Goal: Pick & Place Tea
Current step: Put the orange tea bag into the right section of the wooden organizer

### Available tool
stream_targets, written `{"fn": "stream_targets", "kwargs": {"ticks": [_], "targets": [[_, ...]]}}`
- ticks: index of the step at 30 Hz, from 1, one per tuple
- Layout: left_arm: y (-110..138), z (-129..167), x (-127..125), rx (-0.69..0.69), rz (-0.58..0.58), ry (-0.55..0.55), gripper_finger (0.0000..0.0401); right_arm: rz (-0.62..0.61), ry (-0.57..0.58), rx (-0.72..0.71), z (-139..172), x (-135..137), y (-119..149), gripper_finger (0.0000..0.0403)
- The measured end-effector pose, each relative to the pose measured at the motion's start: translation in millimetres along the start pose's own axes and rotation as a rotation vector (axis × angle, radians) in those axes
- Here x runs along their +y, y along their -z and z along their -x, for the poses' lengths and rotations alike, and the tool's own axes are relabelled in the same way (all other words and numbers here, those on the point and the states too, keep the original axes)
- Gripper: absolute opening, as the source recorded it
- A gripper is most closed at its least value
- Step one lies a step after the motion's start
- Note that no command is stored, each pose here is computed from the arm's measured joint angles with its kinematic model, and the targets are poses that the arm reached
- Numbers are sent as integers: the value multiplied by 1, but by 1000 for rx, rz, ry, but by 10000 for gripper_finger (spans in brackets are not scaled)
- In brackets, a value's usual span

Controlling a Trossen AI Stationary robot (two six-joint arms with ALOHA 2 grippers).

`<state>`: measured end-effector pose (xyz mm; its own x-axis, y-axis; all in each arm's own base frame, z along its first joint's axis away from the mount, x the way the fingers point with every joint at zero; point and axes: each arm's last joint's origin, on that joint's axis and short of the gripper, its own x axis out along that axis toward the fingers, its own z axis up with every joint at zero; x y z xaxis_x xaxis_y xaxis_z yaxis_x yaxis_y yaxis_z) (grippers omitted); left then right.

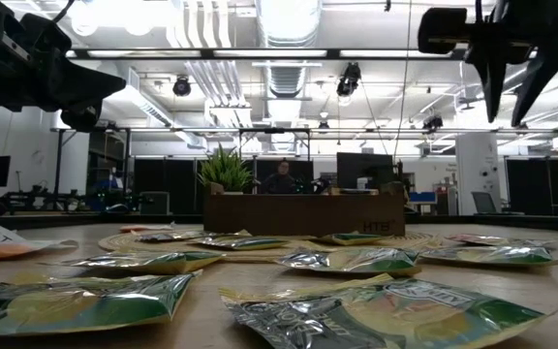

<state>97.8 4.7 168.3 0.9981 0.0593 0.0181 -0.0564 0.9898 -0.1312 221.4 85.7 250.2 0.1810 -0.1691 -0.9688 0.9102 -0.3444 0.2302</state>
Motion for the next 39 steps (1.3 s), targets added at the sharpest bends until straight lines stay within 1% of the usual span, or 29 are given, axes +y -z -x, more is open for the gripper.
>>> {"fn": "stream_targets", "kwargs": {"ticks": [9,16,19,25,28,31,35,39], "targets": [[0,0,0,0,0,0,0,86,61,-54,-1,-5,-4,63],[0,0,0,0,0,0,0,61,75,-67,-6,-8,-5,59],[0,0,0,0,0,0,0,78,97,-81,-12,-8,-4,59],[0,0,0,0,0,0,0,128,187,-30,-22,-12,5,59],[0,0,0,0,0,0,0,102,203,-15,-25,-13,10,59],[0,0,0,0,0,0,0,53,193,-6,-29,-12,15,59],[0,0,0,0,0,0,0,28,162,11,-37,-7,21,59],[0,0,0,0,0,0,0,16,84,49,-42,-3,28,59]]}}
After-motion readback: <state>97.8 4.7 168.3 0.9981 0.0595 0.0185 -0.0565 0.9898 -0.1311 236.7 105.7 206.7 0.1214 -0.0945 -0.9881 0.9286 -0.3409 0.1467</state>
